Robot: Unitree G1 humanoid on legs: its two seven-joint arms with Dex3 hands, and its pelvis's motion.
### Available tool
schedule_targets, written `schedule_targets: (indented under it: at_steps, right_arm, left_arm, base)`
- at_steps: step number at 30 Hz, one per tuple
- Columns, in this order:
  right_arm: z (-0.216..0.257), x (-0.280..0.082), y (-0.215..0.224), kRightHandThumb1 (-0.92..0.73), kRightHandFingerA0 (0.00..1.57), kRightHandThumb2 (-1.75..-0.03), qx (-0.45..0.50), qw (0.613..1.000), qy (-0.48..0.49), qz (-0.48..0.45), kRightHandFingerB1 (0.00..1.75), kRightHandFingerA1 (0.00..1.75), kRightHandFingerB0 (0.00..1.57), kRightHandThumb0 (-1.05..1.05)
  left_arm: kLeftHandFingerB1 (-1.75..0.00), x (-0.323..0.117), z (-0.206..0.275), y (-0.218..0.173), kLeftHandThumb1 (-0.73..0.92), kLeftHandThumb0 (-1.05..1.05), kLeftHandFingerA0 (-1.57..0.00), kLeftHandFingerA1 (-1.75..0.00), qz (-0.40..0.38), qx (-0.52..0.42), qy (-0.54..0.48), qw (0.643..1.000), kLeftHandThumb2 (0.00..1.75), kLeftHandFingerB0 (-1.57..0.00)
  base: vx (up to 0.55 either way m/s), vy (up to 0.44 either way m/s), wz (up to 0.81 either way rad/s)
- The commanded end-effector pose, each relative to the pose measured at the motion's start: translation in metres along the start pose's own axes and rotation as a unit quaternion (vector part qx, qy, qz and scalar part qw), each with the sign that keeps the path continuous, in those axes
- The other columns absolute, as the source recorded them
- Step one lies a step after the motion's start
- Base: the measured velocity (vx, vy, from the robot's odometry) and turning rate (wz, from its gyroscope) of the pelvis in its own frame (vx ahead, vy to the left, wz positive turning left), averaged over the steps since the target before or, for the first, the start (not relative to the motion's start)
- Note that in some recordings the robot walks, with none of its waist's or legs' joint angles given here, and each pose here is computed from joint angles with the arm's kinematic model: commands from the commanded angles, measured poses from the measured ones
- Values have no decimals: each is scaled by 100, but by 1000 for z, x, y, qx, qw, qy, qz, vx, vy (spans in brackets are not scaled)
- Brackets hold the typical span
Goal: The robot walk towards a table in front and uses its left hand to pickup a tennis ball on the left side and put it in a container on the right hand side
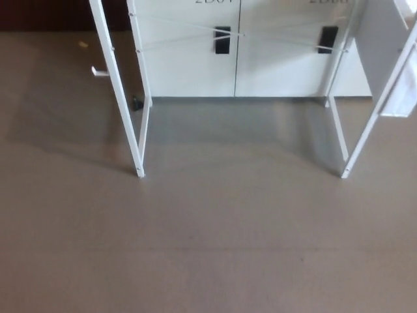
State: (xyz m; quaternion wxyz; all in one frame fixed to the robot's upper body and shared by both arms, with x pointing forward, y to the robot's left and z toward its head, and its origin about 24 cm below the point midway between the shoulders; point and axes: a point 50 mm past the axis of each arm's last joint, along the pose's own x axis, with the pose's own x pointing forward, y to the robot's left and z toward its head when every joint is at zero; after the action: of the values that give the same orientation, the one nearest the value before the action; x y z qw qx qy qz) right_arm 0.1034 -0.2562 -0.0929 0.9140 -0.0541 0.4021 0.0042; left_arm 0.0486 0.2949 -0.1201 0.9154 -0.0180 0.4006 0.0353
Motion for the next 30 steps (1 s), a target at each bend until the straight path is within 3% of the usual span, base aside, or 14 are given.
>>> schedule_targets:
  at_steps: [1, 2, 12, 13, 15, 17, 18, 20, 21, 25, 27, 28, 29, 30]
  right_arm:
    - [-10, -2, -6, -71, 17, -65, -22, 1000, 3, -10, 44, 51, 12, -5]
    - [-8, -2, -5, -71, 14, -76, -17, 1000, 3, -9, 43, 51, 3, -4]
    - [-2, 4, -8, -75, 12, -67, 1, 1000, -11, -5, 44, 51, 8, -2]
    - [-3, 4, -7, -70, 17, -77, -1, 1000, -10, -7, 45, 56, 5, -4]
    - [-4, 3, -5, -70, 17, -77, -5, 1000, -9, -11, 45, 56, 5, -4]
    - [-3, 2, -4, -75, 16, -67, -4, 1000, -14, -9, 46, 56, 11, -3]
    - [-3, 1, -4, -70, 18, -78, -2, 1000, -13, -9, 46, 58, 5, -4]
    - [-4, 5, -6, -70, 16, -76, 1, 1000, -4, -13, 44, 54, 4, -5]
    - [-3, 5, -6, -75, 13, -67, 2, 1000, -6, -12, 45, 51, 10, -4]
    - [-3, 6, -6, -74, 12, -69, 16, 1000, -12, -10, 46, 52, 9, -2]
    - [-2, 5, -5, -71, 15, -76, 6, 1000, -8, -18, 44, 53, 4, -4]
    - [-2, 5, -5, -54, 8, -99, 1, 1000, -9, -17, 52, 53, 8, -5]
    - [-1, 5, -5, -76, 13, -65, -1, 1000, -11, -16, 44, 50, 11, -3]
    - [-1, 5, -5, -76, 13, -65, -2, 1000, -14, -14, 44, 50, 11, -3]
  left_arm:
    - [-35, -5, -2, 7, 43, -25, -29, -35, 15, 29, -1, 999, 58, -31]
    - [-32, -6, -2, 7, 48, -20, -26, -30, 10, 28, -4, 1000, 55, -31]
    - [-31, -1, 2, 4, 47, -20, -28, -30, 12, 36, -19, 999, 54, -32]
    - [-33, -1, 1, 5, 46, -25, -32, -33, 17, 34, -14, 999, 57, -30]
    - [-33, -2, -1, 6, 46, -25, -32, -33, 25, 30, -6, 999, 57, -30]
    - [-33, -2, -1, 6, 47, -25, -30, -34, 23, 40, -6, 999, 59, -28]
    - [-33, -3, -1, 6, 45, -24, -30, -34, 20, 32, -12, 999, 58, -28]
    - [-34, -3, -1, 7, 44, -27, -27, -34, 18, 31, -11, 999, 59, -27]
    - [-34, -2, 0, 7, 43, -28, -27, -34, 18, 33, -12, 999, 59, -27]
    - [-34, -1, 0, 8, 45, -32, -28, -34, 21, 40, -6, 999, 60, -27]
    - [-34, 0, 0, 7, 44, -31, -30, -35, 28, 38, -6, 999, 59, -29]
    - [-34, 1, 0, 8, 45, -30, -30, -34, 27, 32, -1, 999, 59, -28]
    - [-34, 1, 1, 8, 44, -32, -30, -35, 27, 42, -2, 999, 60, -27]
    - [-34, 1, 2, 7, 44, -32, -30, -35, 27, 54, -4, 998, 60, -27]
  base:
    - [132, -81, 0]
    - [177, -55, -4]
    - [200, 125, -9]
    - [228, 164, -7]
    - [221, 124, 4]
    - [188, 89, 5]
    - [220, 66, 9]
    - [226, 32, 6]
    - [236, -18, 6]
    - [261, -88, 11]
    - [340, -85, 35]
    - [298, 3, 50]
    - [300, 3, -6]
    - [299, 9, -4]
